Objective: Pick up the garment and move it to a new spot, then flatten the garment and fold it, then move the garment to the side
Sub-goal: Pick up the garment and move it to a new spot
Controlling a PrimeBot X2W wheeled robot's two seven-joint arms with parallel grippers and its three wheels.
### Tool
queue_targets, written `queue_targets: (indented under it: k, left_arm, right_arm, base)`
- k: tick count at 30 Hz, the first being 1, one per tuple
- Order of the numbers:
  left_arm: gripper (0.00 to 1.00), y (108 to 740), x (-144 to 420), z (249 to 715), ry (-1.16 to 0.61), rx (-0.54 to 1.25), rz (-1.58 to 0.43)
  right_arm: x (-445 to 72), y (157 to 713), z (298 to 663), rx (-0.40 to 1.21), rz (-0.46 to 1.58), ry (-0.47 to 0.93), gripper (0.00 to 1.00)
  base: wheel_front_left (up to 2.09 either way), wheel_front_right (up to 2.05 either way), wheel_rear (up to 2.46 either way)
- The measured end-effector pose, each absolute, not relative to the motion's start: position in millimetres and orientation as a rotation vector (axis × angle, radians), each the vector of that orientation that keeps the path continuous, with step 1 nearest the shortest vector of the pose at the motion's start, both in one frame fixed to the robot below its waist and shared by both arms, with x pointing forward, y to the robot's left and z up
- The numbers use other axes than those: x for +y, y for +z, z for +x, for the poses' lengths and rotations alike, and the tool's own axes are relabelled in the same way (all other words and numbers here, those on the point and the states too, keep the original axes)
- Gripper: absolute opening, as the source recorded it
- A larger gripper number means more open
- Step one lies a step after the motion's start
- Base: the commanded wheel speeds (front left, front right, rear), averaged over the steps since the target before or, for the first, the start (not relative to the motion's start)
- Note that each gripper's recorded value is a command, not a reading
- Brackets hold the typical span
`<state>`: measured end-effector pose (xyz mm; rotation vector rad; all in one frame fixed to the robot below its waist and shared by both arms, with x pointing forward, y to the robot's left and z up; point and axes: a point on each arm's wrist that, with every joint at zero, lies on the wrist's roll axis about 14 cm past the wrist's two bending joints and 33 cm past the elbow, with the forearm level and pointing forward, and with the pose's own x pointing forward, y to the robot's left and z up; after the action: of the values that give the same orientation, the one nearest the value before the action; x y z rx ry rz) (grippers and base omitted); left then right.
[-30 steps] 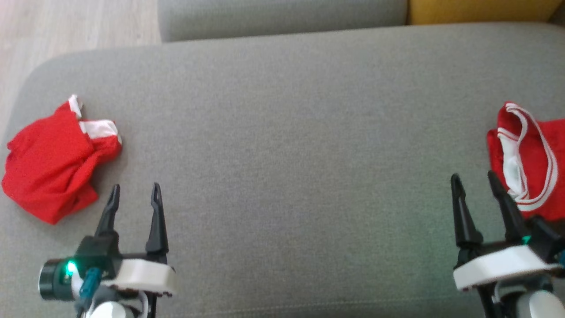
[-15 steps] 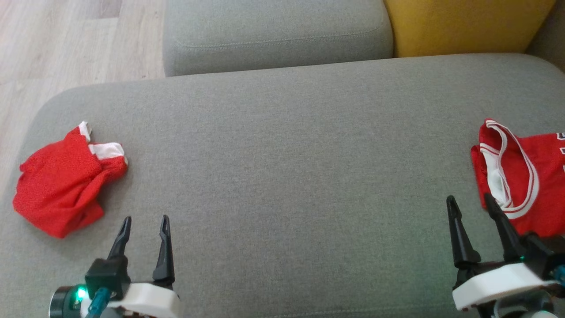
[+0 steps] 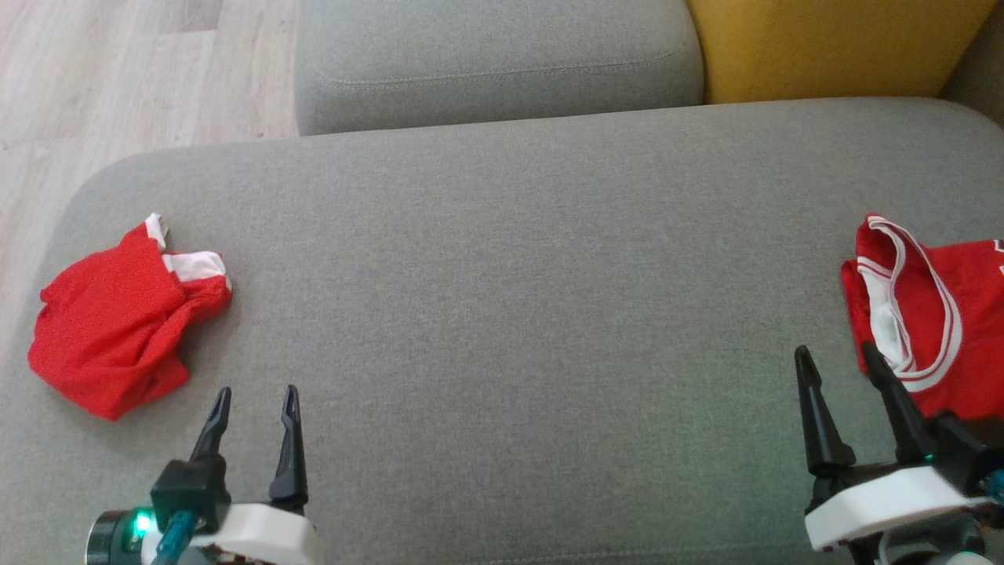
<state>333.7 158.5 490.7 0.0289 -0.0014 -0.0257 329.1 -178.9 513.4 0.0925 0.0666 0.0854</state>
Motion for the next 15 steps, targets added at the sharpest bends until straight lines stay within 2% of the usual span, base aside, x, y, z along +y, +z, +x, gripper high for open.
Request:
queue_targets:
  k: [8, 15]
  left_arm:
    - [1.0, 493, 166, 332, 0.0, -0.008, 0.028]
    - [1.0, 514, 190, 334, 0.086, -0.073, 0.02]
  right_arm:
    - [-176, 515, 335, 0.061, 0.099, 0.096, 1.0]
    - [-144, 519, 351, 0.066, 0.093, 0.202, 1.0]
  base:
    - [0.0, 0.0, 0.0]
    - [0.0, 0.0, 0.0]
